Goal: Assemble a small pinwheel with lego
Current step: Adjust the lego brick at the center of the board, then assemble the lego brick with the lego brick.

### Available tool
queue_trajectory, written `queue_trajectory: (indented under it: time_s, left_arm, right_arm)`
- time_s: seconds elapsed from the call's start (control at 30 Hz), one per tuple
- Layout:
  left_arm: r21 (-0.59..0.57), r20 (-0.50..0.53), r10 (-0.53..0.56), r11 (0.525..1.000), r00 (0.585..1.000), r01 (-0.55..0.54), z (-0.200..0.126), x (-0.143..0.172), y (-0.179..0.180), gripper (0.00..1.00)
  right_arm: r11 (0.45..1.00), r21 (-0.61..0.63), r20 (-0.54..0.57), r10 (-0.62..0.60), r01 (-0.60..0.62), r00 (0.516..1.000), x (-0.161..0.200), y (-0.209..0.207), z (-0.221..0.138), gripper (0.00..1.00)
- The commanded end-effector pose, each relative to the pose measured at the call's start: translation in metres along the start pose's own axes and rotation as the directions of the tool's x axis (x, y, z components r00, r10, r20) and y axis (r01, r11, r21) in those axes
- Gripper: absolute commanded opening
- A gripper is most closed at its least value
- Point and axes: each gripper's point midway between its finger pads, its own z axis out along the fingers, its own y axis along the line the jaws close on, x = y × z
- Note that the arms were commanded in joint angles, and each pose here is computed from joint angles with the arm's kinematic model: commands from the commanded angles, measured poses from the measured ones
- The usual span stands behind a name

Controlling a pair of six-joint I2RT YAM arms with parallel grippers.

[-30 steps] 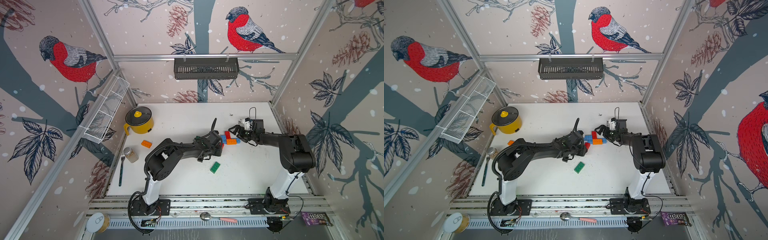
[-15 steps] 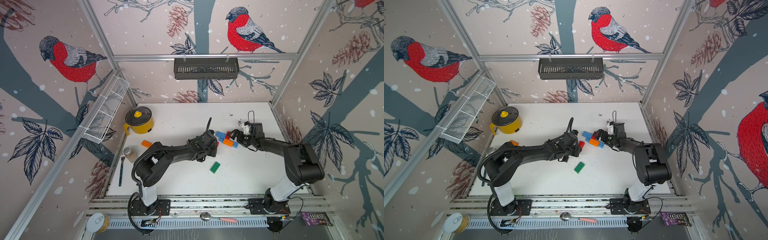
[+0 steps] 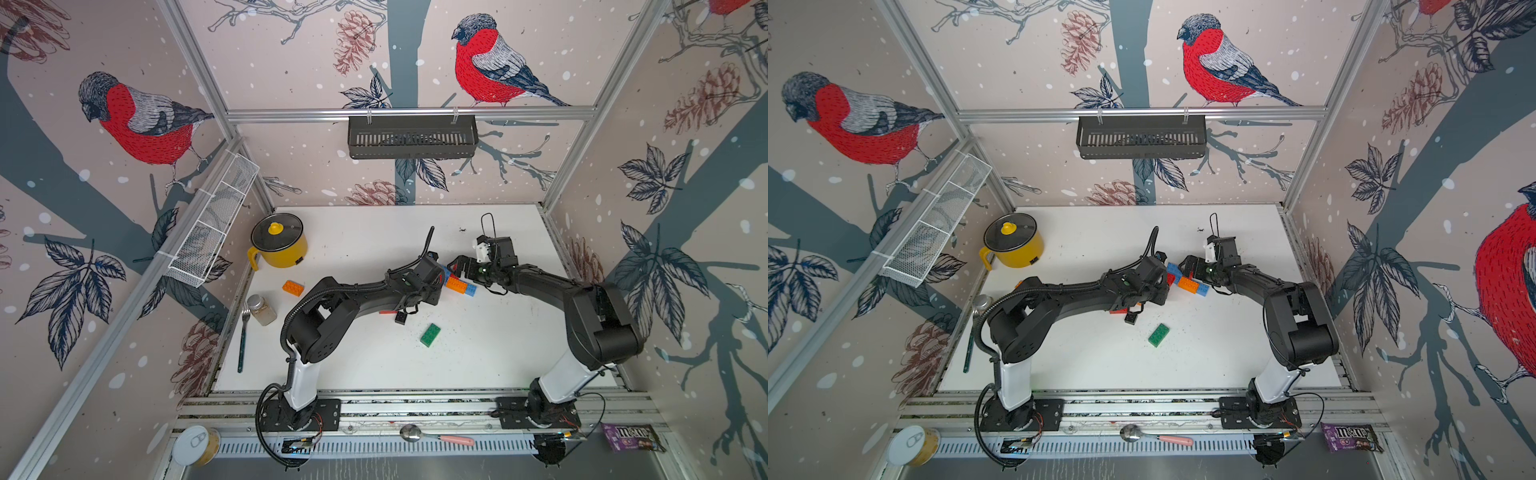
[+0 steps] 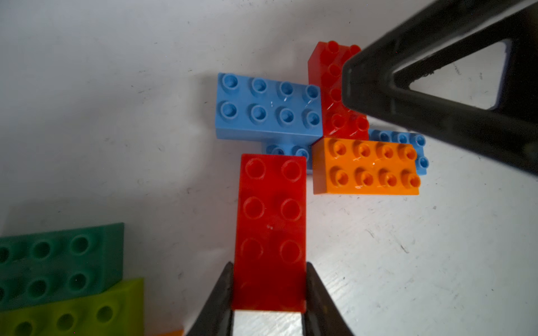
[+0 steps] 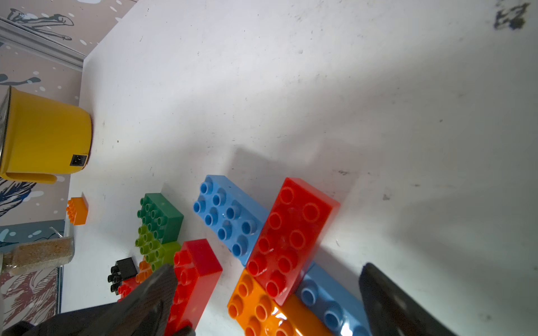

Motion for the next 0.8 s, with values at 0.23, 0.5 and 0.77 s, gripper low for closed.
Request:
queue_trajectory:
  time_s: [0.23,0.5,0.77]
  left_arm:
    - [0.005,-0.02,0.041,0.999,0.999,-0.041,0.01,-0.003,-0.009,0.07]
    - [-0.007,-0.025,0.052,0.999,0.998,-0.052,0.015,-0.005,-0.011,0.06]
    - [-0.019,-0.034,0.074,0.997,0.997,-0.075,0.019,-0.005,-0.014,0.06]
  right_arm:
    - [0.999,0.003,-0.04,-0.04,0.041,0.998,0.01,0.003,0.005,0.99]
    - [0.999,0.009,-0.064,-0.044,0.045,0.997,0.017,0.001,0.009,0.98]
    - [0.998,0.042,-0.093,-0.048,0.052,0.995,0.027,-0.005,0.015,0.91]
